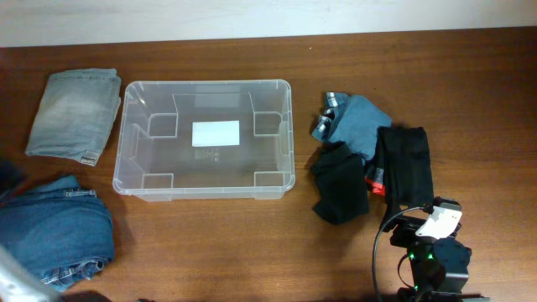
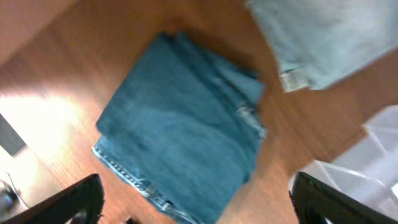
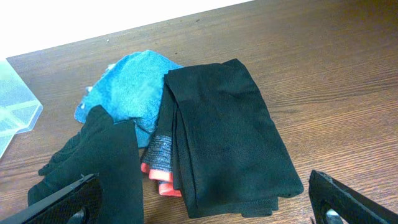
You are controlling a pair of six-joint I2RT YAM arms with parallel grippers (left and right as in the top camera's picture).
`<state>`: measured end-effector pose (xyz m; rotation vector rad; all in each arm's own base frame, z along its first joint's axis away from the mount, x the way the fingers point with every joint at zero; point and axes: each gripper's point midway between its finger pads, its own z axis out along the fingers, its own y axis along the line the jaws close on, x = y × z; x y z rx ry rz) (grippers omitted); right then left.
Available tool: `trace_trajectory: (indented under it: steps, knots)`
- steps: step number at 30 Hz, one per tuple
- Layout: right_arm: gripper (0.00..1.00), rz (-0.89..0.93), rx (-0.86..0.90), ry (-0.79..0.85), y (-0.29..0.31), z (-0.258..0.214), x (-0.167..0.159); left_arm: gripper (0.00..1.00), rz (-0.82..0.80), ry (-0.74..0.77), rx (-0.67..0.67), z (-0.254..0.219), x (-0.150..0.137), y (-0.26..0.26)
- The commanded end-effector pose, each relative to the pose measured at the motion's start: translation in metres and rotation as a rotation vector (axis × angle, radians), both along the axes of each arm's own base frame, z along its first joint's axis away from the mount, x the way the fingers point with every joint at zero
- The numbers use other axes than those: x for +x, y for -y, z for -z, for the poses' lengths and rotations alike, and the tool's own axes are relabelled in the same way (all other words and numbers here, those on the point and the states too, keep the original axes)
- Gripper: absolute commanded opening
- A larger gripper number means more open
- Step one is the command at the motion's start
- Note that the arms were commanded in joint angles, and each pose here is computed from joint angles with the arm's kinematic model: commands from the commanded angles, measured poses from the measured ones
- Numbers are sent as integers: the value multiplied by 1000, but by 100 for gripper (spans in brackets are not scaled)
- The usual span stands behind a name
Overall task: Pack container
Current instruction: 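Grasp the dark-blue jeans with the left gripper and lift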
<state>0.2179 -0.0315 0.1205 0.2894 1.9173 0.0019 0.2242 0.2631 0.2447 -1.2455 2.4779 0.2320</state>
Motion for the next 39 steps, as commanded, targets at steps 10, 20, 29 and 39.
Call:
trace_trajectory:
  steps: [10, 20, 29, 39]
  knots:
    - [98, 5, 10, 2, 1, 2, 0, 89, 285, 127, -329, 110, 14, -52]
    - [98, 5, 10, 2, 1, 2, 0, 99, 87, -18, -360, 150, -29, -76]
    - [98, 5, 10, 2, 1, 2, 0, 99, 20, 104, -303, 154, -64, -119]
    - [98, 5, 10, 2, 1, 2, 0, 99, 155, 254, -487, 217, -51, -106]
